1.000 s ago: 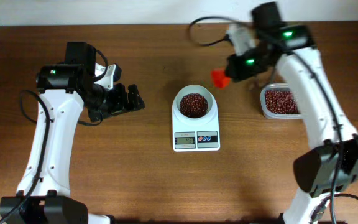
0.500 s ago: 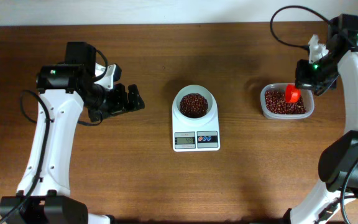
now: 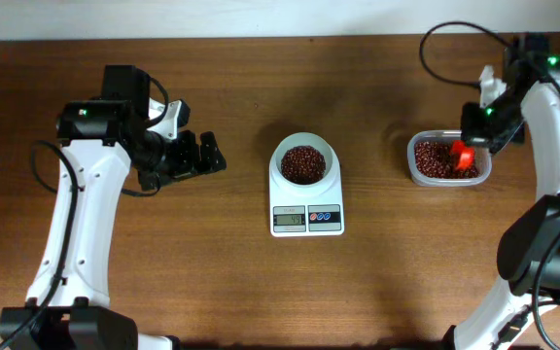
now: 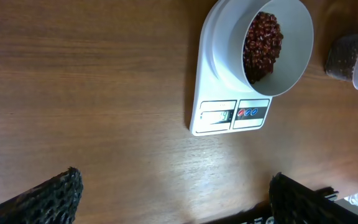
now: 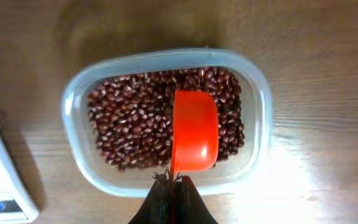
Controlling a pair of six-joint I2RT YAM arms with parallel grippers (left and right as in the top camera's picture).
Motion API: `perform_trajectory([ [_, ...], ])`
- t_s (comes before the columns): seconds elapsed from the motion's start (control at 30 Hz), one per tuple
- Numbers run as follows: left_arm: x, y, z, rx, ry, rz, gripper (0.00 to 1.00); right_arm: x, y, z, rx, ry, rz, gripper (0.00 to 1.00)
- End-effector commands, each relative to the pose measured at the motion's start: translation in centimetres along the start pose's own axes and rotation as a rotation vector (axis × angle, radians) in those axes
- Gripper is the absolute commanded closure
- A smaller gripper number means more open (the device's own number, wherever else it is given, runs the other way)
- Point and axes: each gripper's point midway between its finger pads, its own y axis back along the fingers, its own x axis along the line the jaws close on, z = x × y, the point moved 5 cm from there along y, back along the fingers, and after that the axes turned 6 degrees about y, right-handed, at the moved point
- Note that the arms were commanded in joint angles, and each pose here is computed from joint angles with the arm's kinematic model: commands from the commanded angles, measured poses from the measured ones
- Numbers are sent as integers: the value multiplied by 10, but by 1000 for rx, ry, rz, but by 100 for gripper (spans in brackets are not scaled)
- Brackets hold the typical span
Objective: Scoop item into bowl and weigh 50g on scale
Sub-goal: 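Scoop a small amount of beans and lift toward the bowl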
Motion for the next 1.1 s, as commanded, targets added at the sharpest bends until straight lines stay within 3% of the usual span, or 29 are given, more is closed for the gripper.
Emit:
perform_trajectory([
  [0.0,0,-3,0,11,3,-5,1,3,12,4,-26,-11,28,96],
  [0.87,0,-3,0,11,3,-5,1,56,38,28,-176,9,459,96],
  [1.07,0,-3,0,11,3,-5,1,123,72,42,-260,189,508,96],
])
